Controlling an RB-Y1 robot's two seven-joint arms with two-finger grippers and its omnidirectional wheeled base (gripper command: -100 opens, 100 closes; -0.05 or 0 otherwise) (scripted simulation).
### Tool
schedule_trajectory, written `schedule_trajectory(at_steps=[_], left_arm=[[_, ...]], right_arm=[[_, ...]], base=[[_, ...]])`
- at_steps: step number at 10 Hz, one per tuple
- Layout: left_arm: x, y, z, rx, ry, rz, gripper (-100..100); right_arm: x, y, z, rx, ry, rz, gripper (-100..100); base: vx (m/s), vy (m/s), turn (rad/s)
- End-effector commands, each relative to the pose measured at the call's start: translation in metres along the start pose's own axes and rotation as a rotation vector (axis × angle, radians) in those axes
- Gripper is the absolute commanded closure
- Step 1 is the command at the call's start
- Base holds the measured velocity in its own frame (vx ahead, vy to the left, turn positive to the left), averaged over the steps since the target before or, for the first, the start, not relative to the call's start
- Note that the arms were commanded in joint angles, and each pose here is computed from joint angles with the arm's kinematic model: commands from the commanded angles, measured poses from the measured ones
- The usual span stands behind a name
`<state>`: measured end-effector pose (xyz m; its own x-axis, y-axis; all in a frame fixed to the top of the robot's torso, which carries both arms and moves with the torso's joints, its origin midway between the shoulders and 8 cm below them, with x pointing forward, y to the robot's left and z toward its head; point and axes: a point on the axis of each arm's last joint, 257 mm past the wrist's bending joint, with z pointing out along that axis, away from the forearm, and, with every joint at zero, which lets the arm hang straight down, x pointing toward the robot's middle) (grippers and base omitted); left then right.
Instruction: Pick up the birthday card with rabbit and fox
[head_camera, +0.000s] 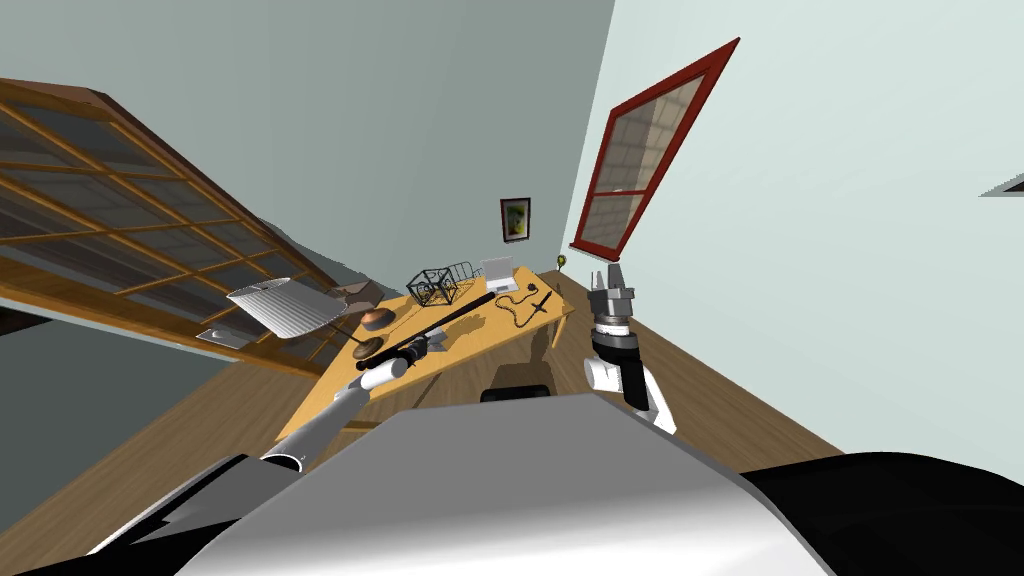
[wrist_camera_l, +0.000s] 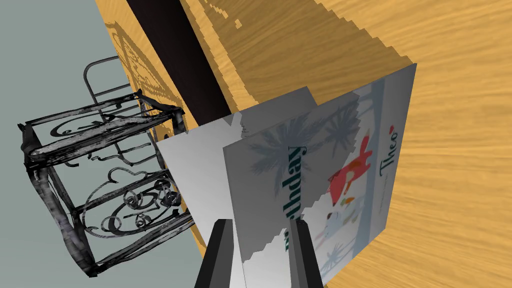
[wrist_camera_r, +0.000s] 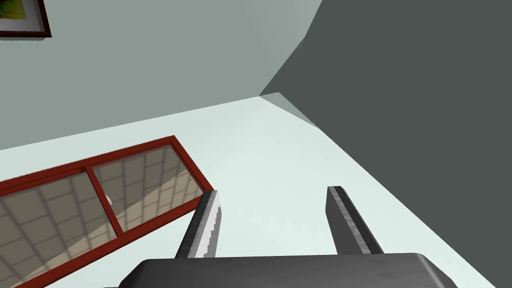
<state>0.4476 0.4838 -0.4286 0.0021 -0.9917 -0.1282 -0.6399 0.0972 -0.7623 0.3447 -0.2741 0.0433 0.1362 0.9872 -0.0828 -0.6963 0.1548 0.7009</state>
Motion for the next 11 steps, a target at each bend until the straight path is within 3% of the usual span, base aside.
schedule_trajectory(at_steps=[1, 3, 4, 5, 6, 7, 8, 9, 10, 11], left_arm=[[0.000, 0.000, 0.000, 0.000, 0.000, 0.000, 100], [0.000, 0.001, 0.000, -0.002, 0.000, 0.000, 100], [0.000, 0.001, 0.000, -0.002, 0.000, 0.000, 0], [0.024, 0.012, -0.002, -0.011, 0.032, -0.062, 100], [0.020, 0.008, -0.002, -0.005, 0.023, -0.045, 100], [0.037, 0.024, -0.008, -0.023, 0.042, -0.107, 100], [0.035, 0.016, -0.008, -0.005, 0.033, -0.086, 100], [0.046, 0.030, -0.015, -0.024, 0.043, -0.150, 100], [0.042, 0.023, -0.016, -0.006, 0.026, -0.111, 100], [0.052, 0.033, -0.022, -0.016, 0.026, -0.185, 100]], right_arm=[[0.000, 0.000, 0.000, 0.000, 0.000, 0.000, 0], [0.000, 0.000, 0.000, 0.000, 0.000, 0.000, 0], [0.000, 0.000, 0.000, 0.000, 0.000, 0.000, 0], [0.000, 0.000, 0.000, 0.000, 0.000, 0.000, 0], [0.000, 0.000, 0.000, 0.000, 0.000, 0.000, 0], [0.000, 0.000, 0.000, 0.000, 0.000, 0.000, 0], [0.000, 0.000, 0.000, 0.000, 0.000, 0.000, 0], [0.000, 0.000, 0.000, 0.000, 0.000, 0.000, 0], [0.000, 0.000, 0.000, 0.000, 0.000, 0.000, 0], [0.000, 0.000, 0.000, 0.000, 0.000, 0.000, 0]], base=[[0.000, 0.000, 0.000], [0.000, 0.000, 0.000], [0.000, 0.000, 0.000], [-0.025, 0.063, -0.348], [-0.034, 0.081, -0.240], [-0.037, 0.098, -0.300], [-0.051, 0.088, -0.185], [-0.059, 0.071, -0.354], [-0.047, 0.055, -0.179], [-0.041, 0.068, -0.308]])
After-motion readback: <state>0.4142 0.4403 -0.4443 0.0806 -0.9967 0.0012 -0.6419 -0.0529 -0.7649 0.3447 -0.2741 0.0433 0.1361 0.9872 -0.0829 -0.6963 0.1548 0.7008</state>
